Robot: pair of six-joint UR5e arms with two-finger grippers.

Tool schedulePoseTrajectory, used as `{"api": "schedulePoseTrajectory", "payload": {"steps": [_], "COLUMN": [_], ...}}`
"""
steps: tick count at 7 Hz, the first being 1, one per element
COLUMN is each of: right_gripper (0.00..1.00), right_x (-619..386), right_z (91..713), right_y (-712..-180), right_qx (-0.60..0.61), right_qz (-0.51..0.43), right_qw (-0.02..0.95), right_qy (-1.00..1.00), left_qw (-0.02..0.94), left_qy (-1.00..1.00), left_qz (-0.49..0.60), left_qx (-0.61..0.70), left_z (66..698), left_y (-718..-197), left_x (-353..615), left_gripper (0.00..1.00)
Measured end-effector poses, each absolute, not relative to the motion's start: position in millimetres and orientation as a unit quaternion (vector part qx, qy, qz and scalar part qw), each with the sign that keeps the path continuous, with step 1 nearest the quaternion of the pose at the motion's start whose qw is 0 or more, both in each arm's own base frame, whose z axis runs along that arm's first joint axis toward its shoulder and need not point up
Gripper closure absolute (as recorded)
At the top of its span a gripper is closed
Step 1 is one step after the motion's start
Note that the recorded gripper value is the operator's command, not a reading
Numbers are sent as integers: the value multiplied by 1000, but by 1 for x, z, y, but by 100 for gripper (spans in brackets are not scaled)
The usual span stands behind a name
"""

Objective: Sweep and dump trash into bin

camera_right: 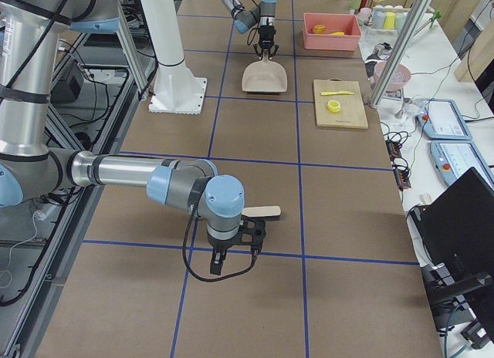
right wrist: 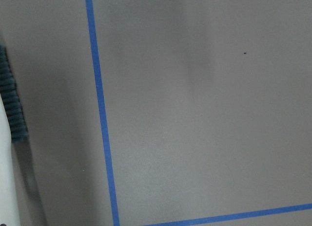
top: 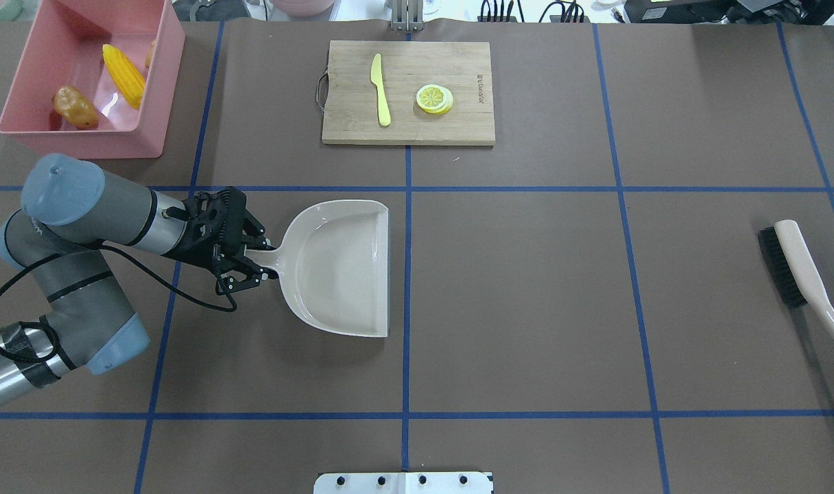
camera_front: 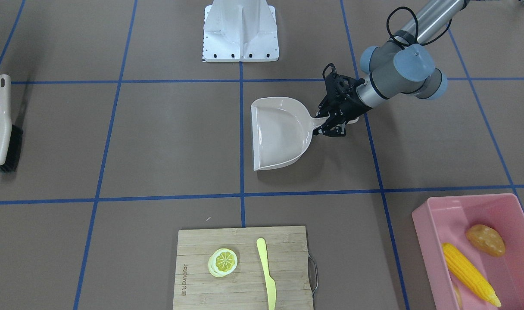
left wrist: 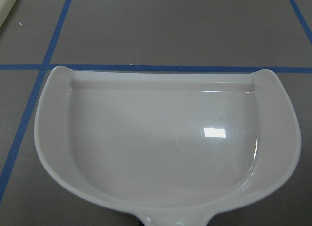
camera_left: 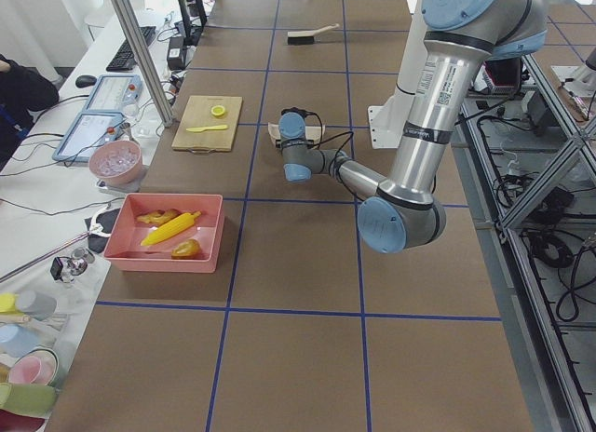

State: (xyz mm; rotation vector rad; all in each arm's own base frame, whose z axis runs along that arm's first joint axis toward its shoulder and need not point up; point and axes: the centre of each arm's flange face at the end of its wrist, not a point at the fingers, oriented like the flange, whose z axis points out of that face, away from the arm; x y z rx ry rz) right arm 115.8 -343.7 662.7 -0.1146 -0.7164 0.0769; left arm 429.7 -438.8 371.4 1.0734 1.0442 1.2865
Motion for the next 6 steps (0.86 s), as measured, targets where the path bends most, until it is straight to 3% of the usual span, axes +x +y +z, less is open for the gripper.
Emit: {"api": "schedulePoseTrajectory", "payload": {"steps": [6], "right_gripper": [0], "right_x": [116], "right_z": [663], "right_y": [-343], "right_qx": [-57], "right_qz": [38], "right_qw": [934], "right_qy": [-350], "left_qw": [543], "left_qy": [433], "left_qz": [555], "left_qx": [458], "left_z": [375], "left_y": [-436], "left_x": [433], "left_gripper": [100]}}
